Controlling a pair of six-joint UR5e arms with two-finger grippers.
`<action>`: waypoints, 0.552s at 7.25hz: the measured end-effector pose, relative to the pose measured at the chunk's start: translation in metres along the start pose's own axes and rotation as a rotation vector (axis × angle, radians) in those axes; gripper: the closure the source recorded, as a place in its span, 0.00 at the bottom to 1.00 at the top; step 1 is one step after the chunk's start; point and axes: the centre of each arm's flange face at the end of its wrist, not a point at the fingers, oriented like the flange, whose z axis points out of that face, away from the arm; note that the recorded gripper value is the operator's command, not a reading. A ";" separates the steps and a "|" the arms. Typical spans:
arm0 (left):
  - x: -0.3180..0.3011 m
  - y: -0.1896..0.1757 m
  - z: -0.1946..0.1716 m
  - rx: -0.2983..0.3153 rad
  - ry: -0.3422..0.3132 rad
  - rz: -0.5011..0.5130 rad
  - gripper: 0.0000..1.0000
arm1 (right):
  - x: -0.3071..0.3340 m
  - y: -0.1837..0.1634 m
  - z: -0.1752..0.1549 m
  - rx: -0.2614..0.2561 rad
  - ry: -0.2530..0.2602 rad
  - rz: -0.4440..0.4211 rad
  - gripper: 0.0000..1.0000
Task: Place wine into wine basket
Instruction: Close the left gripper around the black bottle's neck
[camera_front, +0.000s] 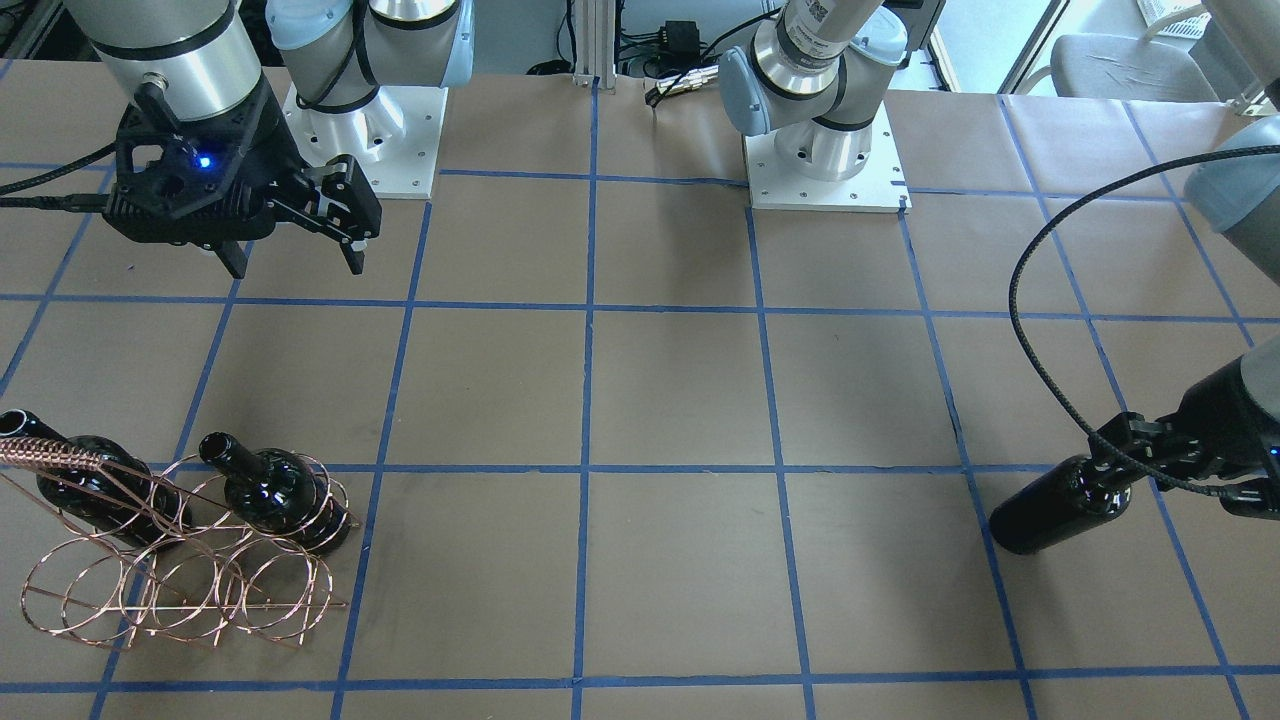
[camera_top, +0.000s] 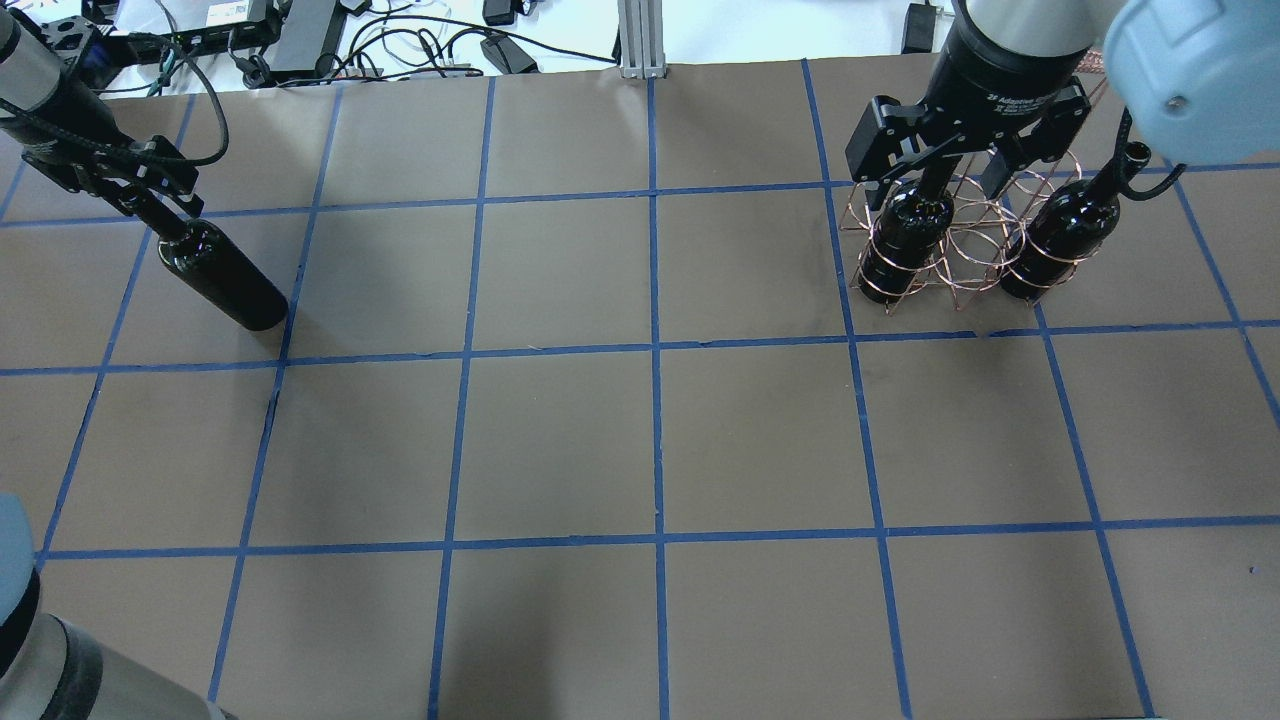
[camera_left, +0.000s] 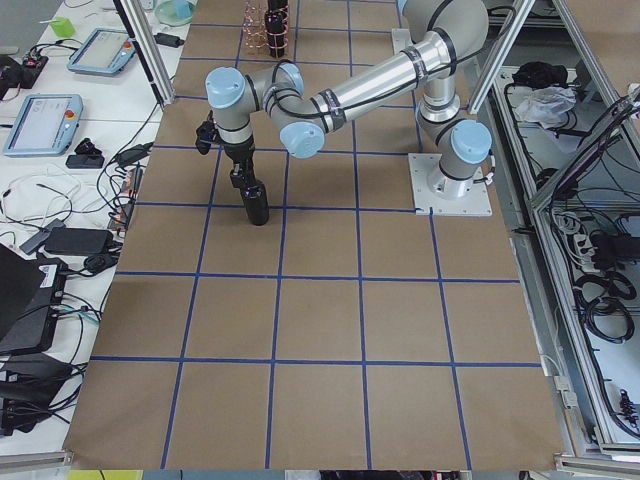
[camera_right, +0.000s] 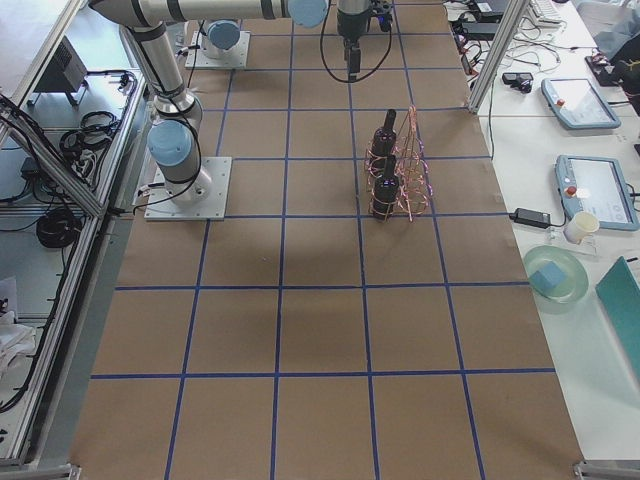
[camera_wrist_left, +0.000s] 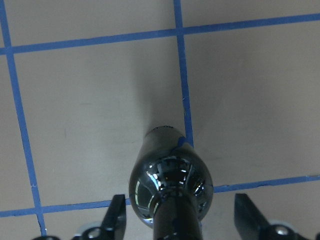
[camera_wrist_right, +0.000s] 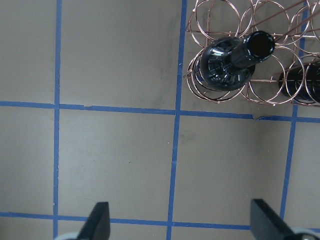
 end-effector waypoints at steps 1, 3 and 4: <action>0.000 0.001 0.002 -0.008 0.001 0.002 0.40 | 0.000 0.000 0.000 0.000 0.000 0.000 0.00; 0.001 0.002 0.004 -0.016 0.004 0.003 0.43 | -0.001 0.000 0.000 0.001 -0.001 -0.001 0.00; 0.001 0.003 0.004 -0.019 0.005 0.002 0.43 | -0.001 0.000 0.000 0.000 -0.001 0.000 0.00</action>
